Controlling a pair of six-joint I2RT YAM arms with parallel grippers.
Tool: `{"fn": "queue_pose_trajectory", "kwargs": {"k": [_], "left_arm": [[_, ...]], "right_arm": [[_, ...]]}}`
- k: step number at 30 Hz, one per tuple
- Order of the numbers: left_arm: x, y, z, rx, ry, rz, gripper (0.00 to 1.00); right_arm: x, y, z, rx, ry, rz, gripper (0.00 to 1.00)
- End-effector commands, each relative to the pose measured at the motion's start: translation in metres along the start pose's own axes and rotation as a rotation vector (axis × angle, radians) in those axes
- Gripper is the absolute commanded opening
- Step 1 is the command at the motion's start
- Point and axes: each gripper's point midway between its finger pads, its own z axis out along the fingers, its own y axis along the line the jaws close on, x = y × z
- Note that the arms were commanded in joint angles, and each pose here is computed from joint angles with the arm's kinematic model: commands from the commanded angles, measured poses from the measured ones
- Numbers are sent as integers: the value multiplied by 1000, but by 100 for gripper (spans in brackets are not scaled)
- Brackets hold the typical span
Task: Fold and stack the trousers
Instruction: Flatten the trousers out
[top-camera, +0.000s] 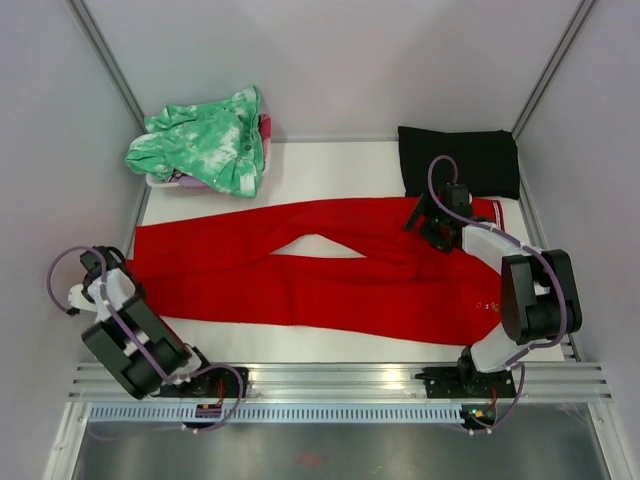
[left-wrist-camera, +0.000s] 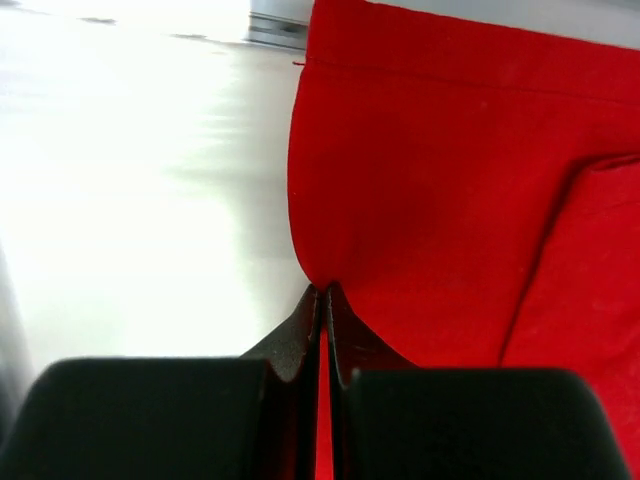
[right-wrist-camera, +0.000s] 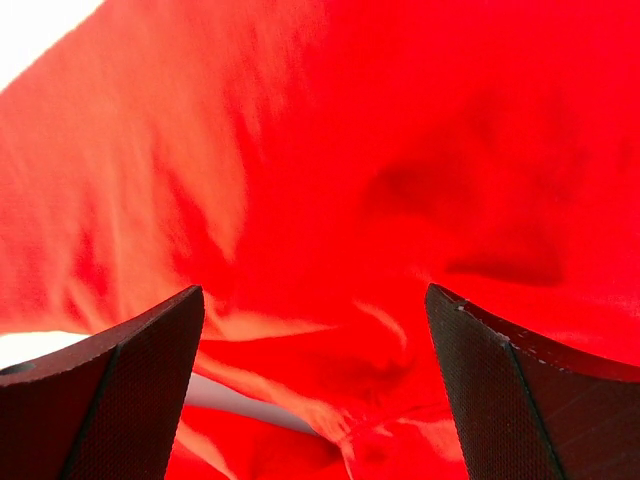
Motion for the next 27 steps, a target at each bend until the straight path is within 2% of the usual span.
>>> {"fn": "queue_pose_trajectory", "kwargs": {"k": [1, 5, 8, 10, 11, 12, 13, 15, 16, 17, 18, 19, 20, 21, 22, 24, 25, 27], "left_arm": [[-22, 63, -39, -197, -171, -86, 2], [-30, 67, -59, -137, -232, -108, 2], [-34, 66, -64, -124, -236, -91, 22], [-39, 54, -71, -76, -230, -51, 48], [-48, 44, -80, -43, -245, -31, 65], [-52, 40, -86, -29, -250, -28, 88], [-59, 34, -98, -4, -260, -35, 98], [-67, 20, -113, 85, -288, -15, 100], [-62, 2, -119, 188, -257, 13, 100], [-72, -25, -130, 321, -297, 57, 100], [-69, -47, -137, 438, -282, 102, 97], [-47, -79, -149, 632, -176, 181, 92], [-46, -104, -159, 744, -177, 210, 89], [-33, -120, -146, 766, -102, 240, 82], [-23, -131, -142, 778, -66, 273, 79], [3, -161, -145, 799, -47, 399, 78], [12, -173, -127, 736, -35, 439, 77], [45, -190, -117, 734, 20, 533, 67]], "right_arm": [[-29, 18, -2, -42, -116, 55, 98], [-36, 22, 7, -64, -152, 88, 98], [-40, 35, 1, -121, -155, 49, 98], [-48, 42, -6, -132, -185, -3, 98], [-55, 46, -15, -135, -217, -27, 98], [-55, 46, -20, -134, -223, -58, 98], [-60, 45, -25, -120, -248, -59, 98], [-65, 46, -36, -121, -272, -57, 98], [-67, 48, -39, -125, -275, -59, 98], [-67, 48, -42, -123, -274, -59, 98], [-66, 46, -44, -108, -260, -63, 98], [-66, 44, -44, -97, -257, -62, 98], [-64, 41, -45, -84, -249, -61, 98], [-59, 34, -43, -56, -239, -61, 98], [-58, 28, -43, -28, -239, -45, 98], [-48, 4, -39, 56, -210, -11, 98], [-47, -8, -38, 82, -196, 21, 98], [-34, -29, -37, 126, -155, 71, 98]]}}
